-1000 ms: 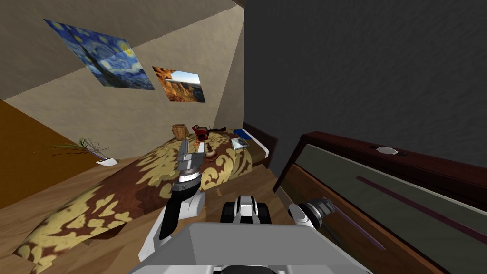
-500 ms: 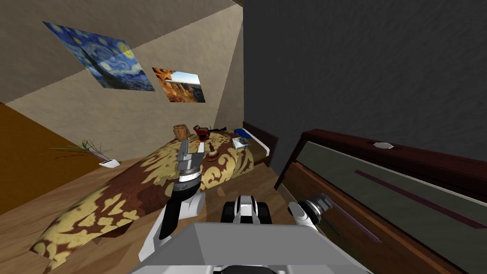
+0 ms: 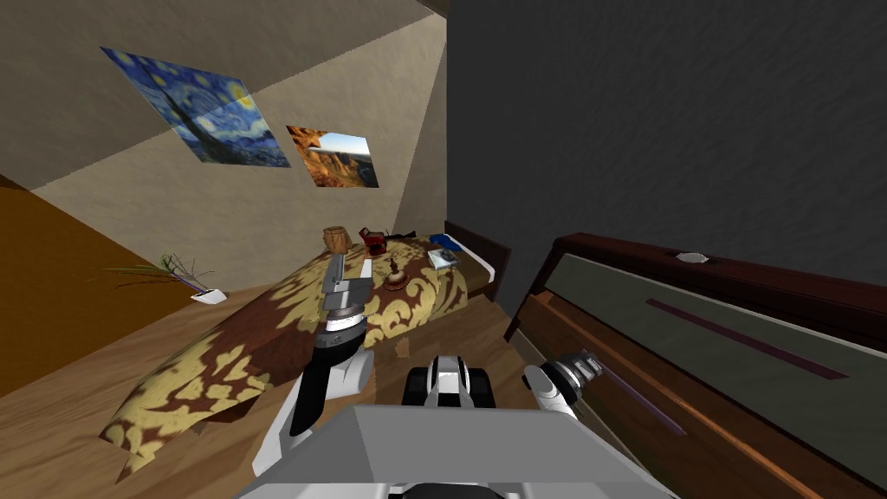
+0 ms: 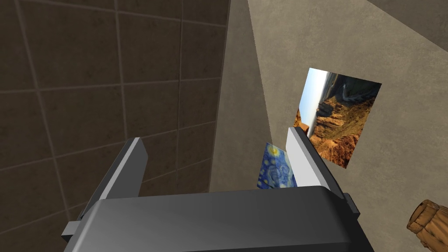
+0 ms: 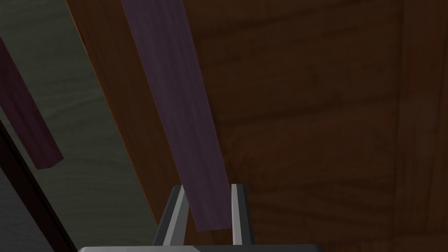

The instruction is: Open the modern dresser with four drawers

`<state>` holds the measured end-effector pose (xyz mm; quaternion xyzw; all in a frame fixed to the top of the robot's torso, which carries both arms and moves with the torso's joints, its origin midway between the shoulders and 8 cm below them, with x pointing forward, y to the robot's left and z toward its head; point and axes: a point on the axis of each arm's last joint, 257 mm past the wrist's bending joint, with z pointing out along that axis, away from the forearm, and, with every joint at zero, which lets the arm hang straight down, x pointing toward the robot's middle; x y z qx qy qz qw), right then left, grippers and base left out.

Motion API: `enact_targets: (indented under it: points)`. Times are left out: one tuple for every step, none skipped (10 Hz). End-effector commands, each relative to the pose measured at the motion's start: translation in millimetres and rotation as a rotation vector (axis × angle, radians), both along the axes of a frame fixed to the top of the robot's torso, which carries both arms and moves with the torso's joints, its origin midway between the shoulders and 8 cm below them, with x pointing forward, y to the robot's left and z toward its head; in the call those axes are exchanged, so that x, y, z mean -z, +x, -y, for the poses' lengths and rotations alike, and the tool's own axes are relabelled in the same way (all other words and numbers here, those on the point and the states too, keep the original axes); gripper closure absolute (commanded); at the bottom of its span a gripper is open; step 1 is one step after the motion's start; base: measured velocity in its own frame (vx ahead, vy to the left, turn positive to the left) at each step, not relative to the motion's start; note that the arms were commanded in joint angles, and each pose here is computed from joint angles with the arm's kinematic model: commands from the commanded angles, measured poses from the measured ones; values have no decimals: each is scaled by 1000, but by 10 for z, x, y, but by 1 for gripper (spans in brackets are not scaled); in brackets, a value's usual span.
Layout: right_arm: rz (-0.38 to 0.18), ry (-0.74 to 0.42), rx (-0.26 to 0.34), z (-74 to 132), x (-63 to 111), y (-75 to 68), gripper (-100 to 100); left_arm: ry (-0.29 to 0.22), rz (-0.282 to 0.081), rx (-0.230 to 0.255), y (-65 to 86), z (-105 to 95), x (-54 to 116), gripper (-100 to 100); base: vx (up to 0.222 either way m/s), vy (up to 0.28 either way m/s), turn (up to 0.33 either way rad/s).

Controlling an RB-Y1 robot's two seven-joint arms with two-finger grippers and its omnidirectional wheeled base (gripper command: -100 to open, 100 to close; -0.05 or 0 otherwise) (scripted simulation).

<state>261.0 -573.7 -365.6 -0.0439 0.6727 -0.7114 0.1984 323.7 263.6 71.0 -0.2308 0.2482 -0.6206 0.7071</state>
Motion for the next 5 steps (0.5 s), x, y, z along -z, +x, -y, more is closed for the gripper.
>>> enact_targets:
  points:
    - [-4, 1, -7, 100, -93, 173, -100, 0, 0, 0, 0, 0, 0, 0, -81, 148, -63]
    - [-4, 1, -10, 159, -146, 251, -100, 0, 0, 0, 0, 0, 0, 0, -66, 85, -66]
    - [-5, 0, -13, 217, -201, 330, -100, 0, 0, 0, 0, 0, 0, 0, -52, 49, -38]
    - [-5, 0, -17, 275, -259, 408, -100, 0, 0, 0, 0, -1, 0, 0, -42, 41, -30]
    - [-5, -1, -21, 331, -319, 486, -100, 0, 0, 0, 0, -1, 0, 0, -45, 44, -47]
